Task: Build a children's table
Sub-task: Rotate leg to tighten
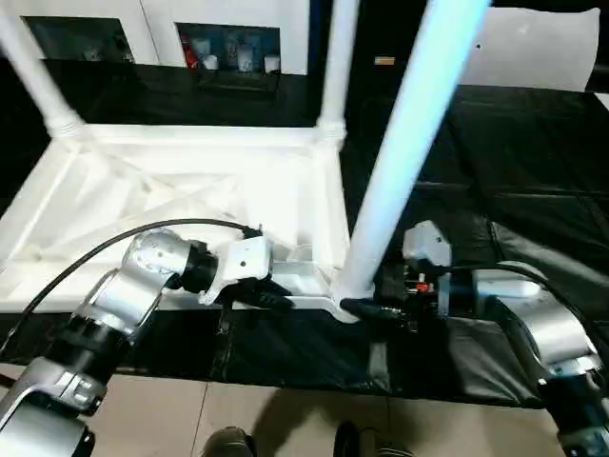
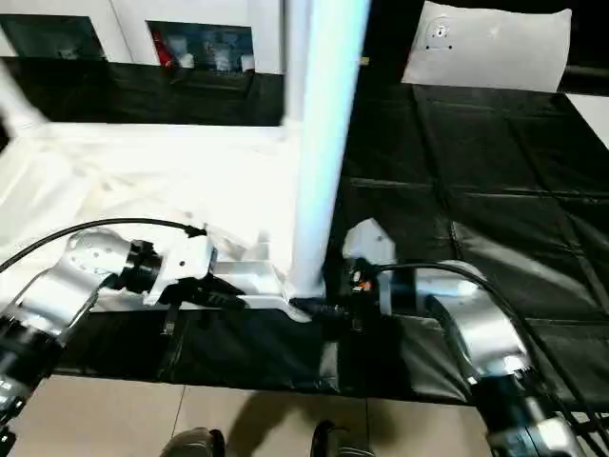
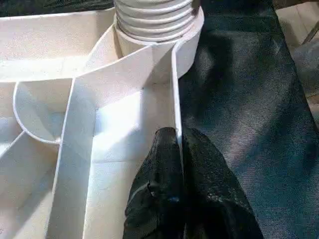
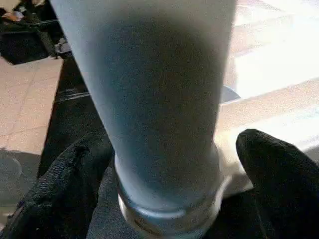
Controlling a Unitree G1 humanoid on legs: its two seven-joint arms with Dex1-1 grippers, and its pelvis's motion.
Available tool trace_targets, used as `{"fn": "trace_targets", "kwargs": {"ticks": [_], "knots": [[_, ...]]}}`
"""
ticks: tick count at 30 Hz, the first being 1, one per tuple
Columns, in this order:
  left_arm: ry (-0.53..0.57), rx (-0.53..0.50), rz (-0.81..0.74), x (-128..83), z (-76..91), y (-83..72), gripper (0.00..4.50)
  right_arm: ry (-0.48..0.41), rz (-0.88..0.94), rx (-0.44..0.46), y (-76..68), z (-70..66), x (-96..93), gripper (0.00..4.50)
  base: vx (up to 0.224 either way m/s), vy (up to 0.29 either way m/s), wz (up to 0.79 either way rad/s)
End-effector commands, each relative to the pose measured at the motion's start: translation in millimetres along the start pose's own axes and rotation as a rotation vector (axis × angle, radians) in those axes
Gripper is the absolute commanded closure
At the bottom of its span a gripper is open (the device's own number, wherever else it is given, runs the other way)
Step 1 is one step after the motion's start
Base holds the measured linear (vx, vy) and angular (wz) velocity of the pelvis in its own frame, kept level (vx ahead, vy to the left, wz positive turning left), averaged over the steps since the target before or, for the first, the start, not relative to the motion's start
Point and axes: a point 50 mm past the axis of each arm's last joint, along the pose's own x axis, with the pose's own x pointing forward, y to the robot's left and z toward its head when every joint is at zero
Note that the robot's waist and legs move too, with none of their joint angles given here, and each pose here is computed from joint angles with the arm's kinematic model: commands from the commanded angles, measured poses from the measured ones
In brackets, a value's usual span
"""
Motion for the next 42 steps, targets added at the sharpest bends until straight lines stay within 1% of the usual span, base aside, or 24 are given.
{"fn": "trace_targets", "kwargs": {"ticks": [1, 3, 4, 7, 9, 10, 14, 16, 18, 19, 20, 21, 23, 24, 25, 27, 28, 30, 32, 33, 35, 37, 39, 42], "knots": [[0.002, 0.058, -0.054, 4, 7.2, -0.5, 4.5, 0.02, 0.026, -0.01, -0.5, 0.5, 1.7, 0.49, 0.0, 0.0, 0.0], [0.002, 0.061, -0.056, 4, 7.2, -0.3, 4.5, 0.025, 0.037, -0.011, -1.3, 0.8, 2.7, 0.56, 0.0, 0.0, 0.0], [0.002, 0.063, -0.057, 4, 7.1, -0.2, 4.5, 0.026, 0.04, -0.01, -1.6, 0.9, 3.0, 0.72, 0.0, 0.0, 0.0], [0.001, 0.066, -0.059, 4, 6.7, 0.6, 4.5, 0.03, 0.058, -0.005, -2.3, 0.7, 3.7, 0.82, 0.0, 0.0, 0.0], [0.001, 0.067, -0.059, 4, 6.6, 0.9, 4.5, 0.03, 0.066, -0.001, -2.3, 0.5, 4.0, 1.04, 0.0, 0.0, 0.0], [0.001, 0.069, -0.057, 3, 6.2, 1.2, 4.5, 0.03, 0.074, 0.0, -2.6, 0.3, 4.2, 1.04, 0.0, 0.0, 0.0], [0.002, 0.063, -0.054, 3, 4.5, 1.0, 4.5, 0.035, 0.096, 0.02, -0.6, -2.6, 4.0, 1.49, 0.0, 0.0, 0.0], [0.001, 0.06, -0.051, 3, 4.2, 1.2, 4.5, 0.034, 0.099, 0.025, 0.2, -3.2, 4.3, 1.59, 0.0, 0.0, 0.0], [-0.012, 0.044, -0.039, 3, 4.0, 1.4, 4.5, 0.024, 0.102, 0.041, 2.5, -4.4, 5.4, 1.64, 0.0, 0.0, 0.0], [-0.034, 0.022, -0.028, 5, 5.0, 1.3, 4.5, 0.005, 0.103, 0.066, 5.7, -4.8, 7.4, 1.68, 0.0, 0.0, 0.0], [-0.034, 0.022, -0.028, 5, 5.0, 1.3, 4.5, 0.005, 0.103, 0.066, 5.7, -4.8, 7.4, 1.68, 0.0, 0.0, 0.0], [-0.071, -0.008, -0.006, 8, 7.9, 1.4, 4.5, -0.018, 0.107, 0.103, 11.7, -5.2, 10.6, 1.7, 0.0, 0.0, 0.0], [-0.096, -0.029, 0.032, 11, 11.2, 2.7, 4.5, -0.038, 0.095, 0.137, 18.1, -6.6, 14.9, 1.72, 0.0, 0.0, 0.0], [-0.096, -0.029, 0.032, 11, 11.2, 2.7, 4.5, -0.038, 0.095, 0.137, 18.1, -6.6, 14.9, 1.72, 0.0, 0.0, 0.0], [-0.113, -0.066, 0.107, 16, 14.7, 6.0, 4.5, -0.058, 0.034, 0.172, 24.8, -10.5, 23.1, 1.72, 0.0, 0.0, 0.0], [-0.119, -0.083, 0.137, 19, 15.8, 7.3, 4.5, -0.062, 0.003, 0.183, 26.8, -12.4, 26.7, 1.72, 0.0, 0.0, 0.0], [-0.136, -0.128, 0.204, 25, 19.2, 10.5, 4.5, -0.07, -0.076, 0.211, 29.0, -16.0, 35.8, 1.72, 0.0, 0.0, 0.0], [-0.168, -0.175, 0.275, 32, 25.0, 14.0, 4.5, -0.083, -0.168, 0.255, 29.5, -18.4, 45.9, 1.72, 0.0, 0.0, 0.0], [-0.204, -0.235, 0.361, 44, 36.1, 18.4, 4.5, -0.114, -0.286, 0.334, 27.0, -15.8, 61.5, 1.73, 0.0, 0.0, 0.0], [-0.208, -0.244, 0.376, 46, 37.9, 19.0, 4.5, -0.119, -0.305, 0.345, 26.0, -14.7, 64.3, 1.73, 0.0, 0.0, 0.0], [-0.231, -0.296, 0.458, 57, 46.5, 24.1, 4.5, -0.139, -0.41, 0.402, 19.6, -9.7, 78.3, 1.73, 0.0, 0.0, 0.0], [-0.236, -0.321, 0.51, 61, 50.9, 27.4, 4.5, -0.14, -0.46, 0.43, 17.2, -7.7, 84.3, 1.73, 0.0, 0.0, 0.0], [-0.227, -0.341, 0.623, 69, 59.2, 34.9, 4.5, -0.111, -0.544, 0.447, 13.0, -7.0, 96.1, 1.73, 0.0, 0.0, 0.0], [-0.211, -0.34, 0.659, 71, 61.6, 36.4, 4.5, -0.097, -0.59, 0.462, 11.2, -7.8, 99.8, 1.73, 0.0, 0.0, 0.0]]}}
